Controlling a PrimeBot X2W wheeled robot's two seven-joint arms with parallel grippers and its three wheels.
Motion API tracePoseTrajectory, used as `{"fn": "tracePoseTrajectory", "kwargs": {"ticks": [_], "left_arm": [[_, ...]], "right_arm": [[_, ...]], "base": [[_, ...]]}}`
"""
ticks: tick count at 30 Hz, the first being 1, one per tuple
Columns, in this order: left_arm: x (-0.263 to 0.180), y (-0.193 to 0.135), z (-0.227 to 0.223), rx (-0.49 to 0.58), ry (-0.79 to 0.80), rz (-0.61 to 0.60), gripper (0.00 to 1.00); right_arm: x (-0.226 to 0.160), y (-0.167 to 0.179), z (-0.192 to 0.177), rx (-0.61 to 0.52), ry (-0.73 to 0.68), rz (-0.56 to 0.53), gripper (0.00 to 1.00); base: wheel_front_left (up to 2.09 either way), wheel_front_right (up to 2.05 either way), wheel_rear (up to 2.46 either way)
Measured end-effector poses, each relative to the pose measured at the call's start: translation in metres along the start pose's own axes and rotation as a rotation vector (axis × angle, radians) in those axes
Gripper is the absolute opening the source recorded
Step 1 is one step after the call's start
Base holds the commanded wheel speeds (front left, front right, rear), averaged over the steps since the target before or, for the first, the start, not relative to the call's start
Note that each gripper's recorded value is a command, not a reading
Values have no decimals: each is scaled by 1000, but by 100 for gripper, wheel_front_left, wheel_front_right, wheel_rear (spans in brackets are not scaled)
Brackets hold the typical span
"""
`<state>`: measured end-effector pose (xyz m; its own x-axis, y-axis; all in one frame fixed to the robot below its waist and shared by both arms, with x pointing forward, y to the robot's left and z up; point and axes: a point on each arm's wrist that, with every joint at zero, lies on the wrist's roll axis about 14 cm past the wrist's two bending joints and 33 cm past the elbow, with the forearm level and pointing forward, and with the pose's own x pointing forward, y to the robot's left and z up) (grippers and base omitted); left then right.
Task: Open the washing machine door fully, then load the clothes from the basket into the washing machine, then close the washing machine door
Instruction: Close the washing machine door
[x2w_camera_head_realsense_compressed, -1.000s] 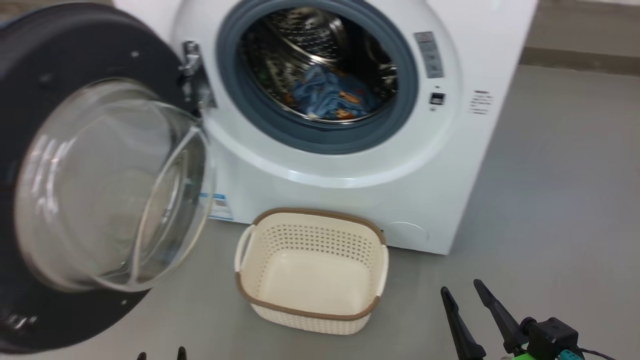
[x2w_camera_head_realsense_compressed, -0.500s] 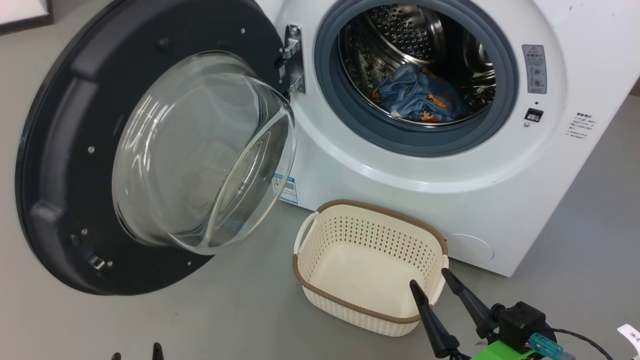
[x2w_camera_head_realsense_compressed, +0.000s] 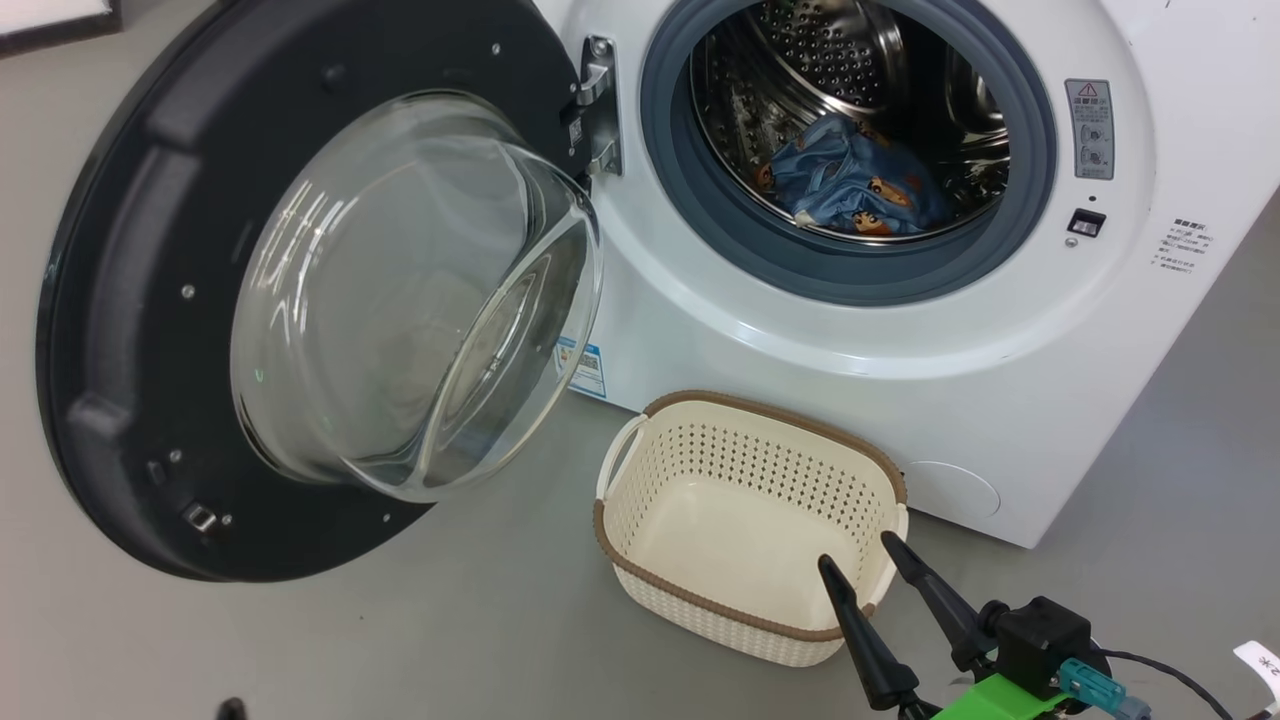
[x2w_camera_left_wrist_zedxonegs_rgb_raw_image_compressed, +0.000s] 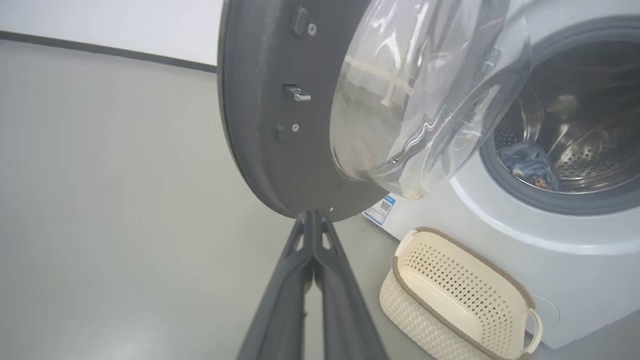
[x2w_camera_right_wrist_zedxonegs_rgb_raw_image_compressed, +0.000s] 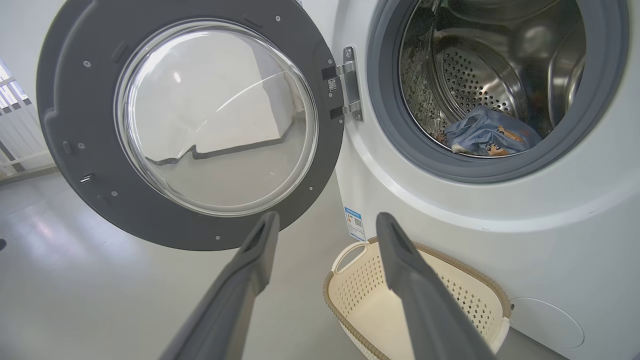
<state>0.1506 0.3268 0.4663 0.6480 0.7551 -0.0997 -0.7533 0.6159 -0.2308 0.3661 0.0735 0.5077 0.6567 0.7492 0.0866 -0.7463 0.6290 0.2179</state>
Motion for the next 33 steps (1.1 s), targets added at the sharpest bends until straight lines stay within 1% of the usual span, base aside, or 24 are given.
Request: {"fn": "tracePoseTrajectory", "kwargs": {"ticks": [4, 9, 11, 15, 17, 19, 20, 22, 24, 27, 28, 33], "left_arm": [[5, 26, 8, -198, -4, 105, 0], [14, 63, 32, -391, -84, 194, 0], [21, 73, 45, -487, -139, 209, 0], [40, 92, 77, -716, -272, 232, 0], [50, 104, 89, -821, -303, 241, 0], [63, 117, 105, -924, -335, 234, 0], [78, 124, 124, -989, -355, 207, 0], [93, 131, 140, -1057, -374, 192, 0], [110, 128, 152, -1095, -356, 152, 0], [132, 114, 165, -1161, -319, 87, 0], [132, 114, 165, -1161, -319, 87, 0], [162, 86, 178, -1231, -255, 4, 0]], "right_arm": [[1, -1, -1, 2, 1, -3, 100], [1, -3, -3, 9, 6, -8, 100], [1, -3, -5, 13, 10, -7, 100], [2, -3, -9, 23, 19, -5, 100], [3, -3, -11, 28, 23, -3, 100], [3, -4, -13, 31, 28, -3, 100], [3, -4, -15, 36, 32, -4, 100], [4, -6, -17, 40, 37, -5, 100], [4, -7, -19, 44, 39, -8, 100], [4, -14, -20, 47, 40, -26, 100], [4, -14, -20, 47, 40, -26, 100], [-4, -28, -28, 57, 59, -70, 100]], "base": [[0, 0, 0], [0, 0, 0], [0, 0, 0], [0, 0, 0], [0, 0, 0], [0, 0, 0], [0, 0, 0], [0, 0, 0], [0, 0, 0], [0, 0, 0], [0, 0, 0], [0, 0, 0]]}}
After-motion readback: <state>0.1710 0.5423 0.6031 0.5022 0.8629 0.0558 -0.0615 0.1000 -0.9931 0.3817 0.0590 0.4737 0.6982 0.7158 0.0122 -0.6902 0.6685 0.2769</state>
